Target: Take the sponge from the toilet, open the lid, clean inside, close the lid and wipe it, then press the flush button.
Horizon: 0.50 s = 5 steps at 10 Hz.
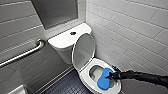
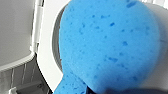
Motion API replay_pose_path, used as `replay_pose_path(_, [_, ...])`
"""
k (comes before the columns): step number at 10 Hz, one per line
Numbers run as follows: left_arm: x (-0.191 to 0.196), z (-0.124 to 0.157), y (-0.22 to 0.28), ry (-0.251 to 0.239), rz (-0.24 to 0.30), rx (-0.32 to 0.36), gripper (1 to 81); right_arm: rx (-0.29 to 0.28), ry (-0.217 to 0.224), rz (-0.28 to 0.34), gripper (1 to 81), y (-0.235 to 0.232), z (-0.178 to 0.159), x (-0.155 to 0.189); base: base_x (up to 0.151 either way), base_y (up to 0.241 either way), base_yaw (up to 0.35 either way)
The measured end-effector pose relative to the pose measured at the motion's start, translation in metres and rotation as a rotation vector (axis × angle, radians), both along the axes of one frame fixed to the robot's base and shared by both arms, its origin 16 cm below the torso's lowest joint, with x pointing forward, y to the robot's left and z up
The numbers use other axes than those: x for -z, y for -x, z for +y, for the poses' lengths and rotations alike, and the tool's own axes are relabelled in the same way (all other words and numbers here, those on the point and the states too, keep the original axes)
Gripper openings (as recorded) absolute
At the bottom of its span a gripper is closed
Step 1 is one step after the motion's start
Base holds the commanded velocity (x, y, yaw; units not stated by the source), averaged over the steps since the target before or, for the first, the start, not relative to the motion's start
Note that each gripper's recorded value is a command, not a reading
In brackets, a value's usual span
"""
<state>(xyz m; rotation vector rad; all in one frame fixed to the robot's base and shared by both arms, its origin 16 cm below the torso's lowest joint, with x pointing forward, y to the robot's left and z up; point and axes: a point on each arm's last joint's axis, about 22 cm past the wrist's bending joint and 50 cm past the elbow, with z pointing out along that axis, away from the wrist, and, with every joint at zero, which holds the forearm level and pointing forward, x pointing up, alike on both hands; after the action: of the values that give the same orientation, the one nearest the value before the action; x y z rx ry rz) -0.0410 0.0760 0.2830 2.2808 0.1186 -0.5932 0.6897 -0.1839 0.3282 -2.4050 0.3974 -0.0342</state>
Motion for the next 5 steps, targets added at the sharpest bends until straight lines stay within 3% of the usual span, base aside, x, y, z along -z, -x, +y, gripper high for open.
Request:
replay_pose_path(3, [0.007, 0.008, 0.003, -0.02, -0.001, 0.011, 81.1, -0.061, 0.027, -0.036, 1.0, -0.032, 0.025, -0.01, 0.0, 0.0, 0.0])
replay_pose_path(5, [0.009, 0.01, 0.004, -0.025, -0.002, 0.013, 81.1, -0.046, 0.081, -0.047, 1.0, -0.048, 0.011, 0.001, 0.0, 0.0, 0.0])
